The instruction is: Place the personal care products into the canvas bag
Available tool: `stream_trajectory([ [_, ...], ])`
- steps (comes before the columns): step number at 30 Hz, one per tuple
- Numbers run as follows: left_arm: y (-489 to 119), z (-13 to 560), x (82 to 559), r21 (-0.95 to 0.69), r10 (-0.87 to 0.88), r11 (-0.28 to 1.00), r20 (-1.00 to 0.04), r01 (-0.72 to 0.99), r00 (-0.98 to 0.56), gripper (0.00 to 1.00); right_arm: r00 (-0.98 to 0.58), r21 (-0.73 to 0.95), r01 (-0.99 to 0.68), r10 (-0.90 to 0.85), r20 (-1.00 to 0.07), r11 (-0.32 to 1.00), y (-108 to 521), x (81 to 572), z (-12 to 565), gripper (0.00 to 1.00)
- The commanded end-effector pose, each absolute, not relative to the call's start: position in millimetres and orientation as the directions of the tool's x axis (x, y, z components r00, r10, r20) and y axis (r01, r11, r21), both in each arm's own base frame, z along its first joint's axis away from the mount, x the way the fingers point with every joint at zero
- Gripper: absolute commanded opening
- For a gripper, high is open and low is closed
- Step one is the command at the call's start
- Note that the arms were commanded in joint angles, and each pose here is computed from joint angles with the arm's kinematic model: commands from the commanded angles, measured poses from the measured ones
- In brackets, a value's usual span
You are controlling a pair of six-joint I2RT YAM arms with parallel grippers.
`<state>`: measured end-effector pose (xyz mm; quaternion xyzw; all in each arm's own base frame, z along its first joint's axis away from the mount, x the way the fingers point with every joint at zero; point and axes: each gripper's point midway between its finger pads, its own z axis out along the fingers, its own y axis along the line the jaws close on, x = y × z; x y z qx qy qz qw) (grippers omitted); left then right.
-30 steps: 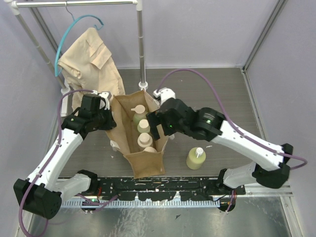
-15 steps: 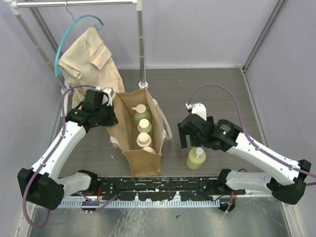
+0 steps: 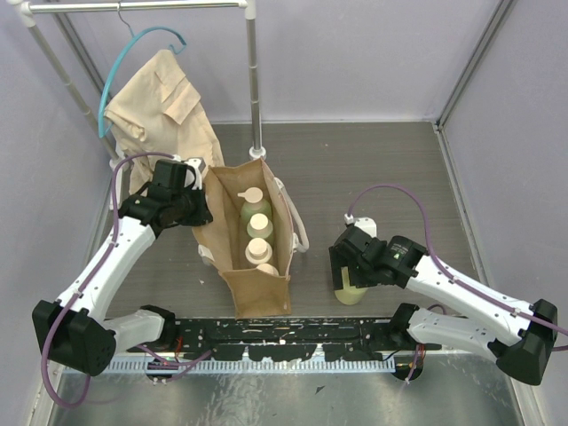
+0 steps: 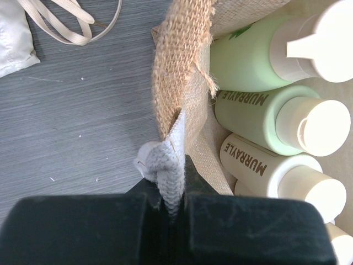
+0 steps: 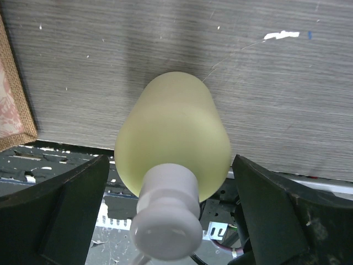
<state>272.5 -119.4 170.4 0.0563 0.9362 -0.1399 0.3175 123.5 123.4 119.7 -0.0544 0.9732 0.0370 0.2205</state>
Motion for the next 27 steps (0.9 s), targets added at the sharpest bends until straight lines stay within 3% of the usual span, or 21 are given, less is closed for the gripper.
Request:
stream_trajectory([
  [1,-119,184,289,-0.211,0.015,0.955,-0.667,0.208,-0.745,0.0,-0.9,0.136,-0.11,-0.04,-0.435,0.985,143,127,114,1.0],
  [9,-119,182,289,-0.211,0.016,0.955,-0.664,0.208,-0.748,0.0,-0.909,0.089,-0.114,-0.068,-0.411,0.99,140,127,97,1.0],
  [13,-119,181,289,-0.21,0.018,0.955,-0.661,0.208,-0.75,0.0,-0.909,0.066,-0.119,-0.082,-0.409,0.991,138,129,95,0.9],
  [19,-119,179,289,-0.213,0.016,0.955,-0.659,0.207,-0.752,0.0,-0.913,0.042,-0.122,-0.095,-0.396,0.992,133,126,95,0.63],
  [23,-120,178,289,-0.215,0.017,0.954,-0.656,0.208,-0.754,0.0,-0.913,0.025,-0.118,-0.099,-0.395,0.993,129,126,98,0.36],
  [27,-120,179,288,-0.218,0.015,0.953,-0.658,0.21,-0.753,0.0,-0.898,0.019,-0.131,-0.111,-0.425,0.991,132,134,116,0.25],
])
